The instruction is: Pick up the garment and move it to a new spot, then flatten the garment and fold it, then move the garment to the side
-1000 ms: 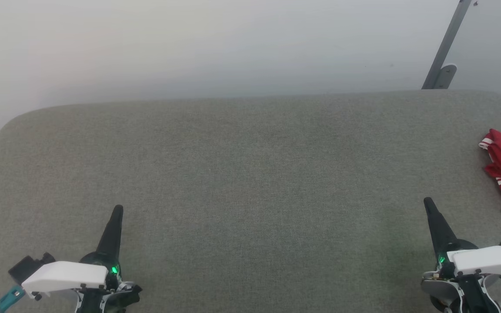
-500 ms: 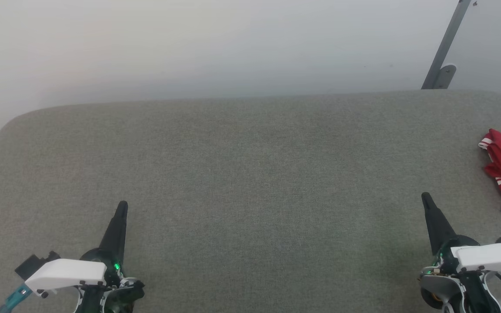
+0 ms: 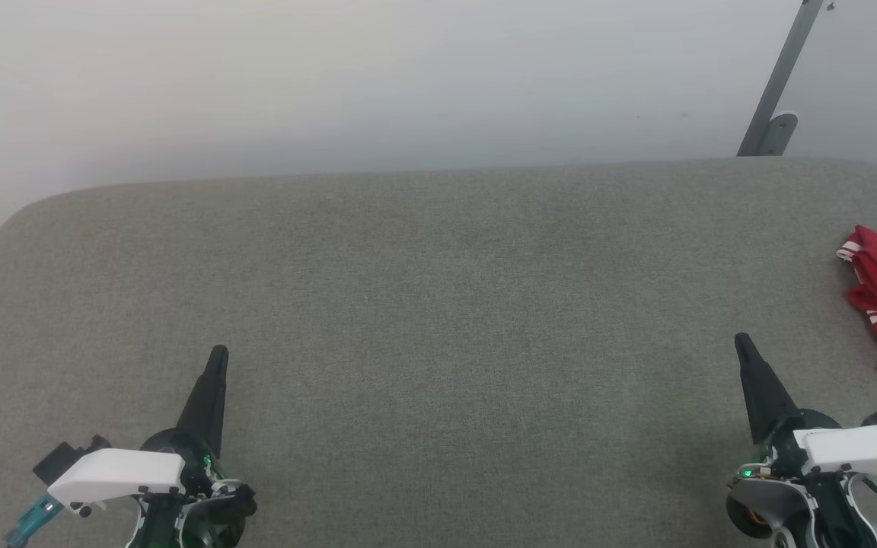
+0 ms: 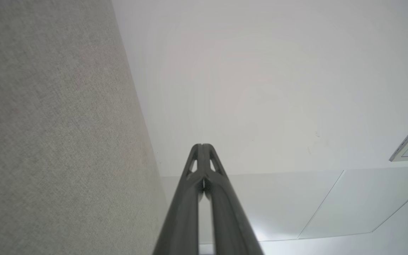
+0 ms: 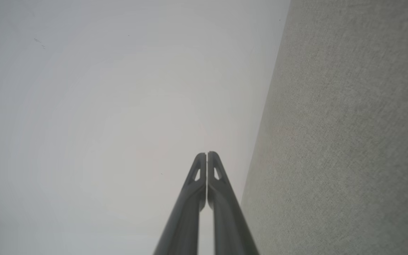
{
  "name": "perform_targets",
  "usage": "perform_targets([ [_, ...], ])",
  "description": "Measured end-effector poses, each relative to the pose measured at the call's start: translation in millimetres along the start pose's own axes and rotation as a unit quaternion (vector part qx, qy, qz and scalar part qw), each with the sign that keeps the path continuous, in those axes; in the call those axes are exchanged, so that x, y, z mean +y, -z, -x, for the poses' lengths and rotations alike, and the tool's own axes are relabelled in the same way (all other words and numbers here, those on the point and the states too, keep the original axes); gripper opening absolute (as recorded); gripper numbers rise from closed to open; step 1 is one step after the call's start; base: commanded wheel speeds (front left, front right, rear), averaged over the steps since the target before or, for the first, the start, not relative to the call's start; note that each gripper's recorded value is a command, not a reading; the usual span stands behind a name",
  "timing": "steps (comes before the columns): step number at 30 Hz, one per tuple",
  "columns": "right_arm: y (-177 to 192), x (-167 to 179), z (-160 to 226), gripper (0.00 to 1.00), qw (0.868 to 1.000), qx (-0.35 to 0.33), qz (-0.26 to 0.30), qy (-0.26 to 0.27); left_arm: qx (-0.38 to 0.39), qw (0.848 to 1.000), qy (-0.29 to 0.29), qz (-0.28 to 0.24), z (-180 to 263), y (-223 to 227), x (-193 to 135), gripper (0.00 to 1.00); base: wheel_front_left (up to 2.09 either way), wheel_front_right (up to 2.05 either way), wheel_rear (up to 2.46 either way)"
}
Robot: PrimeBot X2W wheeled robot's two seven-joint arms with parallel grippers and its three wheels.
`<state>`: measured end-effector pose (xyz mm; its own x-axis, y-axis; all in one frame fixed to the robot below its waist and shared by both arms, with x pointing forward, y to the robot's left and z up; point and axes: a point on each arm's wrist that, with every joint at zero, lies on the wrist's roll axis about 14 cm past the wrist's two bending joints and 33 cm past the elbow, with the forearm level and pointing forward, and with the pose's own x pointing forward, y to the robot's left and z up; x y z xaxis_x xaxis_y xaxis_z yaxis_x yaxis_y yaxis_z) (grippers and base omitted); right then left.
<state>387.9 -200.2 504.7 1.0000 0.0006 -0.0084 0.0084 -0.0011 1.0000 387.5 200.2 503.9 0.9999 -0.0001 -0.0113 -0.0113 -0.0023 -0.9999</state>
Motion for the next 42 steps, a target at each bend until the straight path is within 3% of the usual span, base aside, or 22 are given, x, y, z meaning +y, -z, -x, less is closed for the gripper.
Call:
perform_targets([
  [42, 0.1, 0.4, -0.2, 0.0, 1.0, 0.0, 0.0, -0.001, 0.0, 1.0, 0.0, 0.0, -0.1, 0.2, 0.0, 0.0, 0.0, 0.0, 0.0],
])
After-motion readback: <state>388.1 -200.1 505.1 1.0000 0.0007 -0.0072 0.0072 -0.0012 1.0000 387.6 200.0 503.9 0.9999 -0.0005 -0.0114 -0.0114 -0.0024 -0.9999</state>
